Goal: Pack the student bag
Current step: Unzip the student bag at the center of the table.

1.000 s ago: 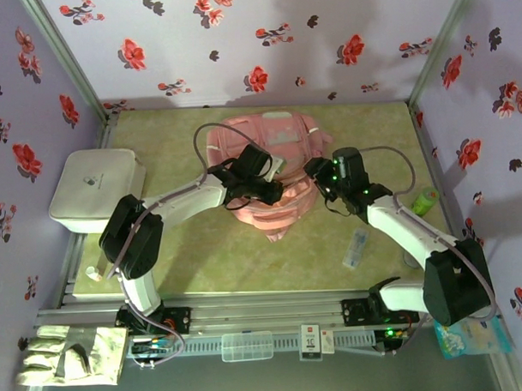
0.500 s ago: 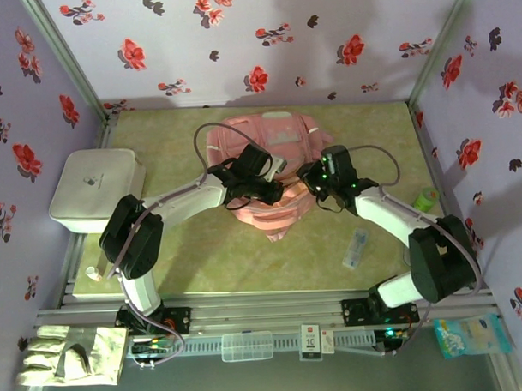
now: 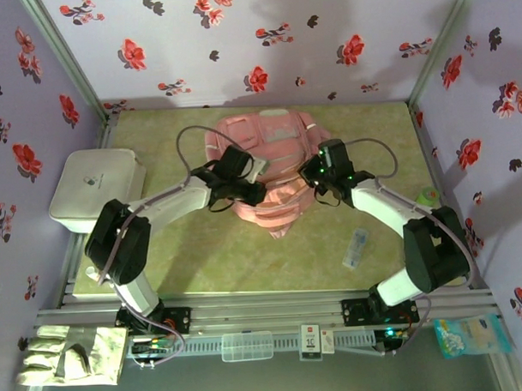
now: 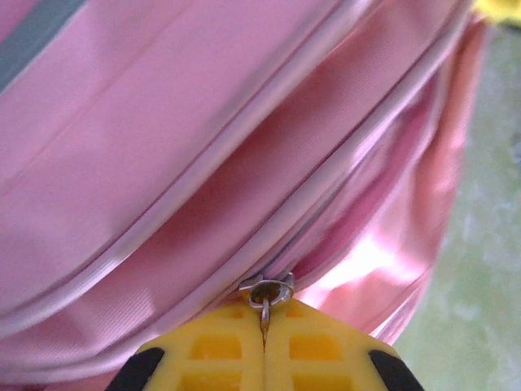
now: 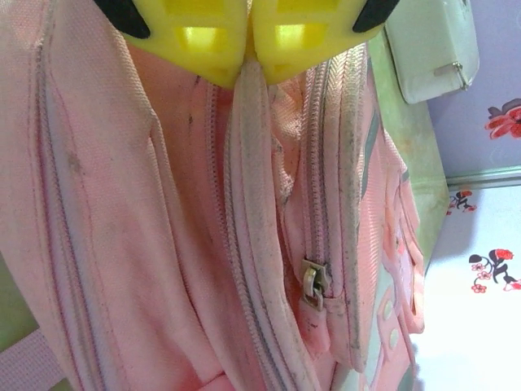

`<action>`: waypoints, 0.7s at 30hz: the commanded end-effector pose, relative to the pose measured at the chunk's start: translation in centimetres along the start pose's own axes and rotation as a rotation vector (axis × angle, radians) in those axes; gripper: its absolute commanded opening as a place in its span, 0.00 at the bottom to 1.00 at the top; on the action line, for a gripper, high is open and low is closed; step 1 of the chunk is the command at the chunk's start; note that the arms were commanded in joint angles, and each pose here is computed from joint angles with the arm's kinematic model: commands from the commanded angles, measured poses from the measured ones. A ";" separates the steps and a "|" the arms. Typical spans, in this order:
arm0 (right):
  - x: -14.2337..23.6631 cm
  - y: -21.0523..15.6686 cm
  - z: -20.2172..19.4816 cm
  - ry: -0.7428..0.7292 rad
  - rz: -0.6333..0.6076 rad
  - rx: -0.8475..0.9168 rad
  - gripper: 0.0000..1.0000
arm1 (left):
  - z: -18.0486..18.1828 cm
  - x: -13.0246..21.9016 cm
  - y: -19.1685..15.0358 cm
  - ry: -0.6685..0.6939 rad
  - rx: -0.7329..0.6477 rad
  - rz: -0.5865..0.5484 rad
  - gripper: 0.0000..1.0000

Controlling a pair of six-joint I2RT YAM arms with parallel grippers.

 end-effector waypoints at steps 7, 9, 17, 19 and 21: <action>-0.1 5.0 -0.3 -0.048 -0.208 0.017 0.00 | 6.8 2.3 -2.8 0.130 -0.004 0.045 0.00; 0.0 5.1 -0.4 -0.052 -0.208 0.020 0.00 | 8.1 2.1 -2.7 0.147 -0.074 0.044 0.00; 0.1 5.0 -0.6 -0.067 -0.164 0.076 0.00 | 12.3 1.1 -1.9 0.222 -0.337 0.042 0.00; 0.2 5.1 -0.6 -0.067 -0.155 0.095 0.00 | 13.2 1.0 -1.6 0.259 -0.382 0.046 0.00; 0.2 5.2 -0.8 -0.068 -0.150 0.109 0.00 | 14.0 0.6 -1.4 0.274 -0.413 0.062 0.00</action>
Point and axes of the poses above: each hand's point on the last joint's axis, 136 mm out from that joint toward the fingers, its own x axis back along the fingers, its own z axis along the line the jaws close on, y = z × x, the point moved 7 cm from there along x, back along the fingers, and after that the axes turned 13 degrees about -x, right-handed, at the moved point
